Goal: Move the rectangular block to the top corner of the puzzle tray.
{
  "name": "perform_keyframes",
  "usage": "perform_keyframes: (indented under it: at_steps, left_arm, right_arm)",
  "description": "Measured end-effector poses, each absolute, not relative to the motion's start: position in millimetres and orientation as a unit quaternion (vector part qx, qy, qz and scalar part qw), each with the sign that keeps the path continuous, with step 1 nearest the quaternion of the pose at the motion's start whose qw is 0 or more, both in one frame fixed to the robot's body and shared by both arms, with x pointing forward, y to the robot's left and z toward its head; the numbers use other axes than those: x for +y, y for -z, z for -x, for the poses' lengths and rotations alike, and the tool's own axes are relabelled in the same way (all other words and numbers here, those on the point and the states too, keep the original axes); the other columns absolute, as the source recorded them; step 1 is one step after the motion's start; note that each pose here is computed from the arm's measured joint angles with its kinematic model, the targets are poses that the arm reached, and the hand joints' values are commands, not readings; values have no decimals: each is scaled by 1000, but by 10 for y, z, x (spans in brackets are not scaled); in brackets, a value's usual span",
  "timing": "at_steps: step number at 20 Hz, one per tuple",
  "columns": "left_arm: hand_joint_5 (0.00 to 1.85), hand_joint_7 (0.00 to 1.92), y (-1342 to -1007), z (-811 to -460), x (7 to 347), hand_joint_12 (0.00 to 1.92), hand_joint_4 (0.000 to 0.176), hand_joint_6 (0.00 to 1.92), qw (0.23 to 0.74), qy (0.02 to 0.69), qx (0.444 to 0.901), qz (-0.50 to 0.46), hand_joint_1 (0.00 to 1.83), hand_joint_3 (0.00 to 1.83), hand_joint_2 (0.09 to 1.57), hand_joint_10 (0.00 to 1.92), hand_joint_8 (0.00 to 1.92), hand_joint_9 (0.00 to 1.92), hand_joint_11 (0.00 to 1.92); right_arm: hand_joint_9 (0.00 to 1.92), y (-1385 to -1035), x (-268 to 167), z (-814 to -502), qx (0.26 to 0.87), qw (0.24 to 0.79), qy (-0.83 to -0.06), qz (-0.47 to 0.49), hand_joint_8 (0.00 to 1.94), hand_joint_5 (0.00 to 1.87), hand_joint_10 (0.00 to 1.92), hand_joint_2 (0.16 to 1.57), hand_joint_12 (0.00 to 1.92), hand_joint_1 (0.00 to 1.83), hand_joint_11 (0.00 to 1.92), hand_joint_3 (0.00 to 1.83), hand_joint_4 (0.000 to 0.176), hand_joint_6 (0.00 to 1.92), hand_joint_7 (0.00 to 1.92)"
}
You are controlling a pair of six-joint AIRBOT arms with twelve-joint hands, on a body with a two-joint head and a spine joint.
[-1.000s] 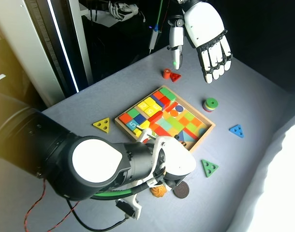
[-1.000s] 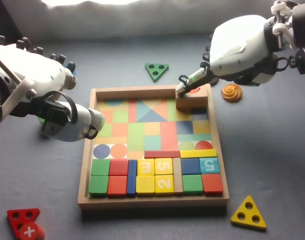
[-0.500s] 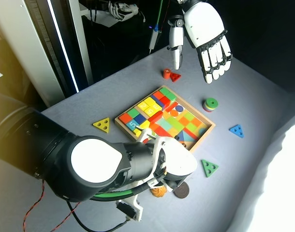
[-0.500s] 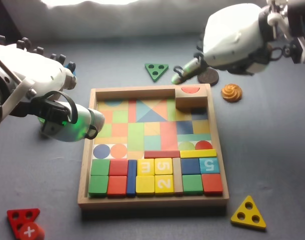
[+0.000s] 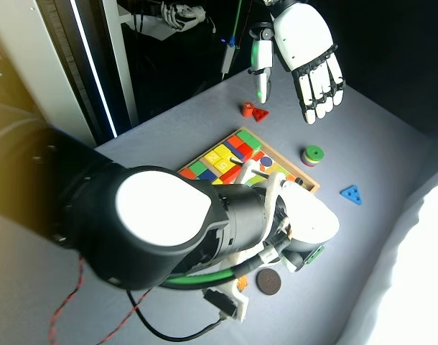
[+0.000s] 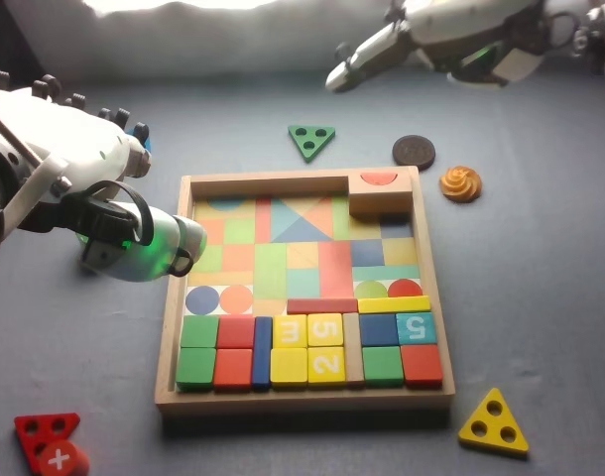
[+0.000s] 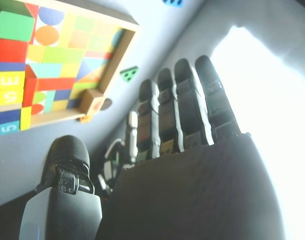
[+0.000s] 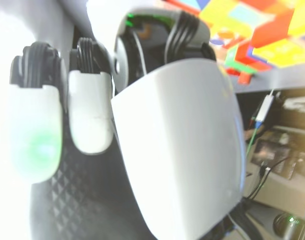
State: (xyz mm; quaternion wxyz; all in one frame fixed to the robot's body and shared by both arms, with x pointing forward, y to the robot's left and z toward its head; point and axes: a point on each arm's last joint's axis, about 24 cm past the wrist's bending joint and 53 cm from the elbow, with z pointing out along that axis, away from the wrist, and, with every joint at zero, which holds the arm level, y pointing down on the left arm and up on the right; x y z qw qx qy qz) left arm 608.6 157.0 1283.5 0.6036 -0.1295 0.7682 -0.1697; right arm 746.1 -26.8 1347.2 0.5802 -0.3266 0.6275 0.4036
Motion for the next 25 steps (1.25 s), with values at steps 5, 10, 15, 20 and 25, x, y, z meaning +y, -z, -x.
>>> perform_keyframes:
  at_steps: [5, 10, 15, 20, 25]
  left_arm:
    - [279, 285, -12834, -6086, 1567, 510, 0, 0, 603, 170, 768, 129, 0, 1, 1266, 1, 0, 255, 0]
    - [274, 280, -12823, -6084, 1573, 501, 0, 0, 601, 170, 770, 131, 0, 2, 1265, 2, 2, 252, 0]
    - [282, 284, -12825, -6084, 1568, 513, 0, 0, 601, 171, 769, 131, 0, 0, 1256, 0, 0, 256, 0]
    - [298, 302, -12825, -6084, 1568, 513, 0, 8, 601, 171, 769, 131, 0, 1, 1258, 9, 8, 277, 16]
    - [300, 294, -12826, -6084, 1568, 518, 0, 6, 602, 171, 769, 131, 0, 5, 1266, 0, 3, 259, 0]
  right_arm:
    - [1745, -13423, -470, -7244, 626, 597, -382, 326, 1941, 377, 1921, 814, 1921, 1512, 1835, 650, 0, 4, 1595]
    - [1744, -13387, -630, -7008, 636, 604, -377, 299, 1941, 413, 1921, 798, 1921, 1531, 1842, 647, 0, 15, 1584]
    - [1741, -13368, -740, -6768, 637, 604, -378, 292, 1941, 361, 1921, 765, 1921, 1582, 1847, 721, 0, 11, 1582]
    - [1755, -13235, -726, -6586, 647, 588, -377, 306, 1941, 298, 1921, 702, 1921, 1671, 1862, 884, 0, 1, 1612]
    - [1746, -13203, -614, -6400, 643, 582, -377, 325, 1941, 341, 1921, 665, 1921, 1722, 1844, 963, 0, 17, 1617]
